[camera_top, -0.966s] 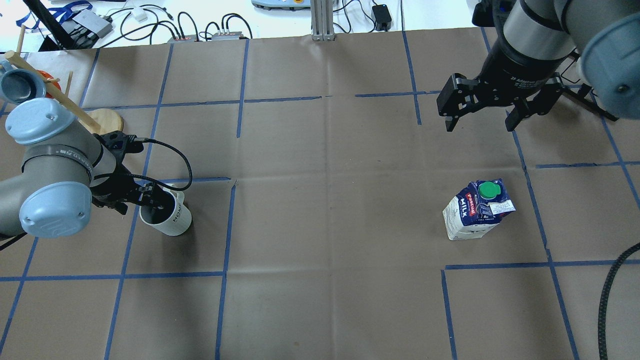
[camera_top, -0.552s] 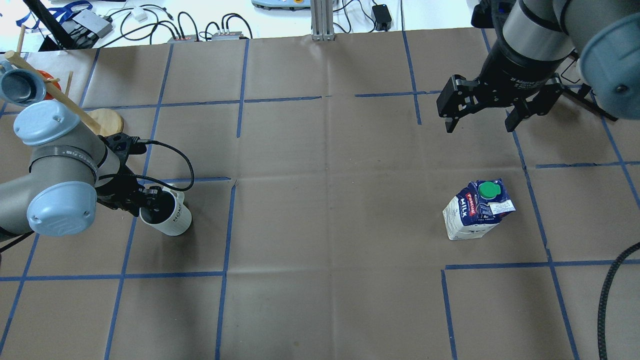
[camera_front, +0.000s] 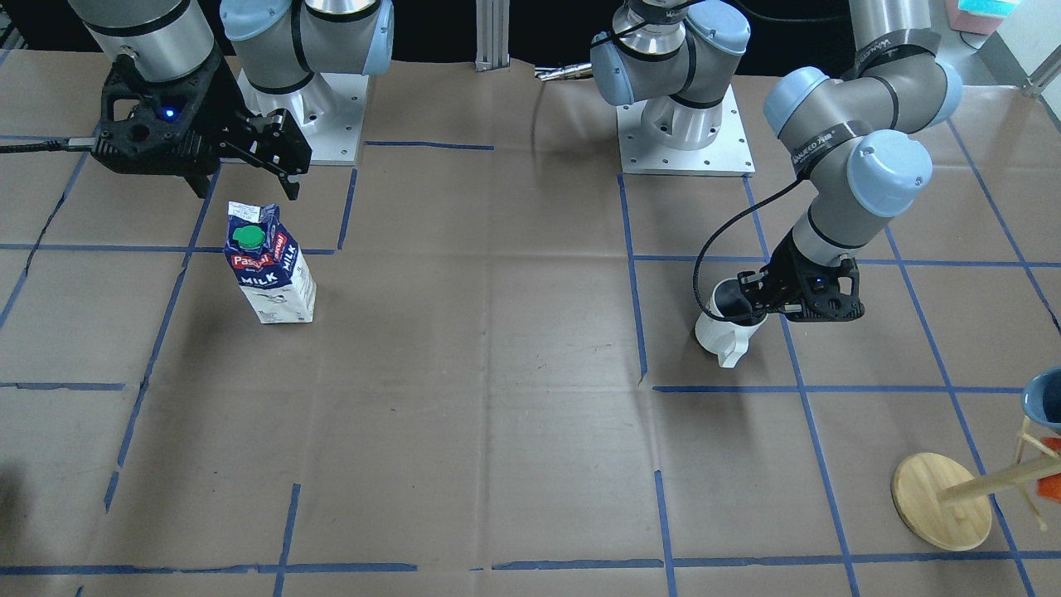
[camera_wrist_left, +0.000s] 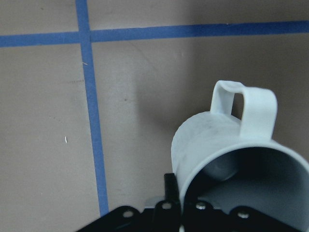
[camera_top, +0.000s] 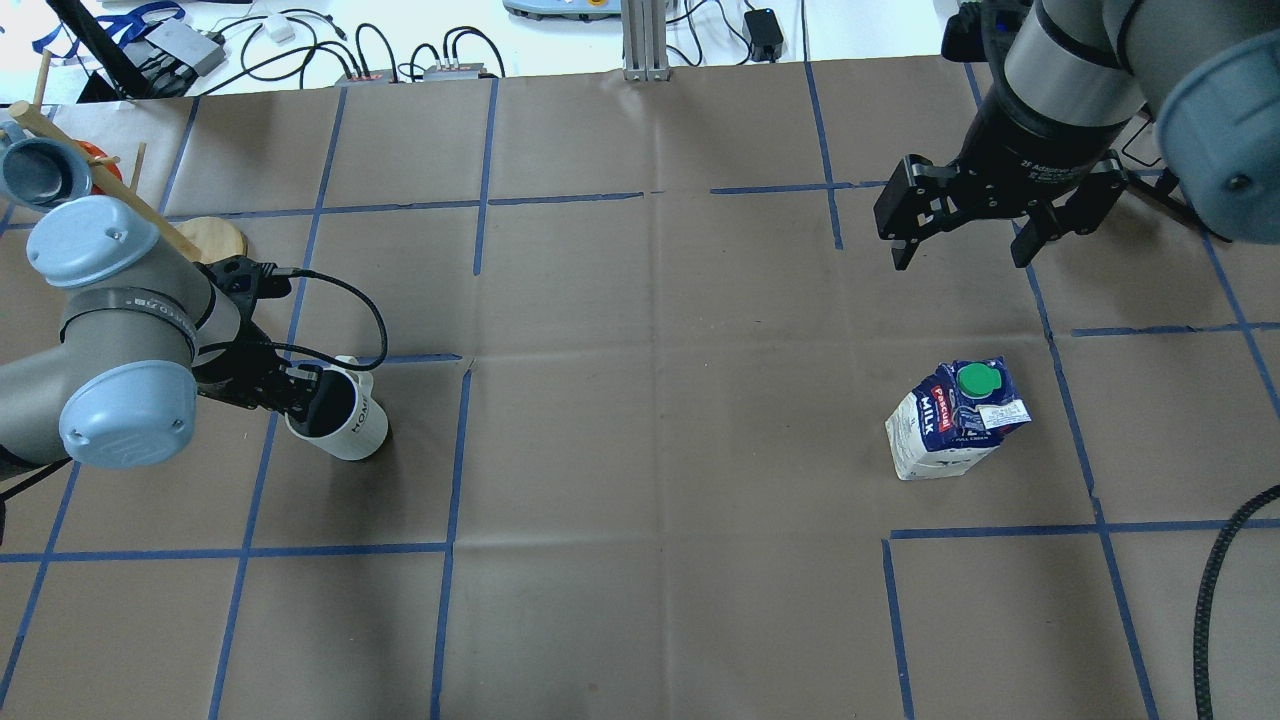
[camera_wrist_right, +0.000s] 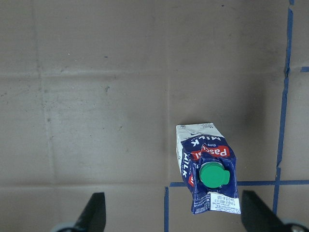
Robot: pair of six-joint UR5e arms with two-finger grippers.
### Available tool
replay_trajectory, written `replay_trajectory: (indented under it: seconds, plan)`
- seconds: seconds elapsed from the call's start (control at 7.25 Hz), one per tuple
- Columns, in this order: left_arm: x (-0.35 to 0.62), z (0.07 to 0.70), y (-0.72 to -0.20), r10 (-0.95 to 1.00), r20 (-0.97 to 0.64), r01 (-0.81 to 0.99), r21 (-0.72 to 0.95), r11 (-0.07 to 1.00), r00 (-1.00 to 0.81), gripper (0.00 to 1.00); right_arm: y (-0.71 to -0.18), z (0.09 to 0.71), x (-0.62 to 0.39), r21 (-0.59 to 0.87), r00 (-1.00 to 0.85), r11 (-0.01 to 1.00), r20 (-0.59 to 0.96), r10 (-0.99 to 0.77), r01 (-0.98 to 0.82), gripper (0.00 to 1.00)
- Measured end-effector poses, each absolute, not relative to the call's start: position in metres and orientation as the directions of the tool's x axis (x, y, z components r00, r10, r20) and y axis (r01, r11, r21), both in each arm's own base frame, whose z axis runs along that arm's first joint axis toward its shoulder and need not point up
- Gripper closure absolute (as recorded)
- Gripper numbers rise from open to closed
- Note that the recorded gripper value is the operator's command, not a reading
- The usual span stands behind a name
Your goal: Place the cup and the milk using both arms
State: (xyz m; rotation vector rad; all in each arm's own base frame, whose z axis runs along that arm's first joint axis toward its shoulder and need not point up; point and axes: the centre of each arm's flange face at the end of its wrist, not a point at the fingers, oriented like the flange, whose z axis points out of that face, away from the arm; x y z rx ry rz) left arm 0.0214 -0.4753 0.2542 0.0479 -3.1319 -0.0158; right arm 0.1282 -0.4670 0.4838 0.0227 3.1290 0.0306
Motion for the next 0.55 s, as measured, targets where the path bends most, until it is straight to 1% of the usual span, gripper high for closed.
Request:
replay_trajectory:
  seconds: [0.28, 0.55]
  plan:
    - [-0.042, 0.291, -0.520, -0.015, 0.020, -0.016, -0.062, 0.998, -1.000, 1.00, -0.465, 0.480, 0.128, 0.027, -1.000, 1.000, -0.010, 0.013, 0.013, 0.00]
    - [-0.129, 0.304, -0.573, -0.001, 0.027, -0.002, -0.045, 0.999, -1.000, 1.00, -0.463, 0.477, 0.128, 0.033, -1.000, 0.999, -0.009, 0.013, 0.012, 0.00]
